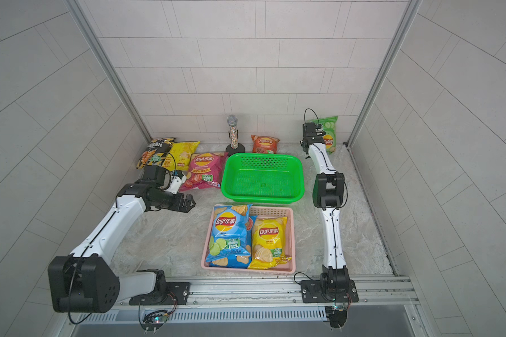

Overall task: Put the potato chips into the basket
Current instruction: Pick up the potato chip from the corner of the board, then place the potato chip in the basket.

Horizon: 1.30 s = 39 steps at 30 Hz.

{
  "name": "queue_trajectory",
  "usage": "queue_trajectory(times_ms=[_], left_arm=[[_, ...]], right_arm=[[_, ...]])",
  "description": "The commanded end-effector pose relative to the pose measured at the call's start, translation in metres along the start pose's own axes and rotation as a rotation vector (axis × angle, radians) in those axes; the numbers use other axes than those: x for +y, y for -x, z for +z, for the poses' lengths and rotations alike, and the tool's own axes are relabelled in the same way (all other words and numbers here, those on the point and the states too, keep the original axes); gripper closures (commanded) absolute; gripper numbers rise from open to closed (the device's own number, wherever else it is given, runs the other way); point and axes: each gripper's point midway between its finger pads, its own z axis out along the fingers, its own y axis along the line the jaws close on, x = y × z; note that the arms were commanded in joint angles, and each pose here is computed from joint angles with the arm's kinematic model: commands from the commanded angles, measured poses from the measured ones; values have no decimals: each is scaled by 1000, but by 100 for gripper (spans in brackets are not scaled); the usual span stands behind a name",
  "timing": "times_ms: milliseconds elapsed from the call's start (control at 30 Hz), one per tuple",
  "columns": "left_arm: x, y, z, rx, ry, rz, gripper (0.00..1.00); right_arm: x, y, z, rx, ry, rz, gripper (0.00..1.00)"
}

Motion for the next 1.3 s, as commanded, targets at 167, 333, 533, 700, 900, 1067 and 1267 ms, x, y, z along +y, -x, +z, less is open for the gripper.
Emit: queue_trajectory(times_ms=[167,333,533,700,900,1067,1267], left_arm=[[0,0,-8,-18,11,13,1],[0,0,-9,-21,8,15,1],[-2,2,-13,-35,5,19,1],[-3,2,-16,-45,8,22,0],[-4,3,-17,-50,4,23,1],[-5,3,-18,-55,-3,23,1],[-7,3,-19,-60,-8,26,1]], right_arm=[[-48,56,-124,-133,-80,-29,100],[-62,35,-181,-83,-20,-29,100],[-61,-5,-268,-152,77,-75,100],[-70,-54,-339,-157,176,-124,100],[-76,-133,-406,-74,321,-224,100],[-84,-200,-442,42,403,-316,100],[-79,-272,-469,162,435,-496,100]])
